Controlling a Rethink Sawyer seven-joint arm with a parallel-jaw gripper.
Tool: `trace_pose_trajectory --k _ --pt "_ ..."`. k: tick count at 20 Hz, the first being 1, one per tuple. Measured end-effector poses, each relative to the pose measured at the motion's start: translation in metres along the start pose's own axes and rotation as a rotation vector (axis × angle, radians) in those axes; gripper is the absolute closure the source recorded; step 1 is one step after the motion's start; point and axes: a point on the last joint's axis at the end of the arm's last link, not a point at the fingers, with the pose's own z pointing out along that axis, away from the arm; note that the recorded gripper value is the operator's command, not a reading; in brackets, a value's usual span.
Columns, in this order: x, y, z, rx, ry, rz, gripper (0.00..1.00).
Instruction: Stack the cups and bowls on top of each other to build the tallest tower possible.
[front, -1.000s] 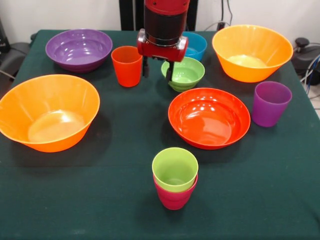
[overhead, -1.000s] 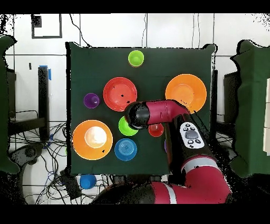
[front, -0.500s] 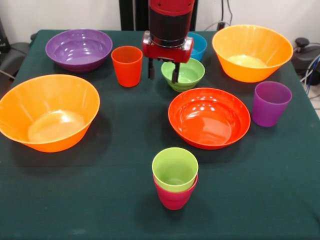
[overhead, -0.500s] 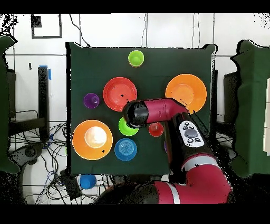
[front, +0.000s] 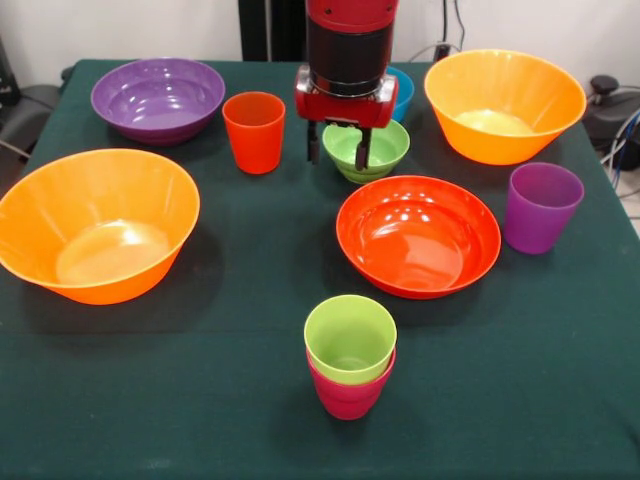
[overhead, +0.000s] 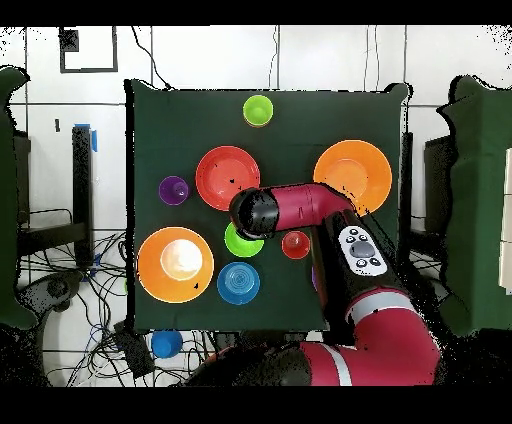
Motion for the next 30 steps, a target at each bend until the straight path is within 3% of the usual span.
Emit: trace_pose_trajectory --k 11,20,26,30 --pt "-0.009 -0.017 -0.001 -0.032 -0.008 0.011 0.00" --pt "-0.009 -0.040 -0.007 -0.048 0.044 0.025 0.00" --pt "-0.007 -0.052 -0.020 -0.061 0.075 -0.007 0.00" --pt "0.000 -0.060 -0.042 -0.073 0.086 -0.072 0.00"
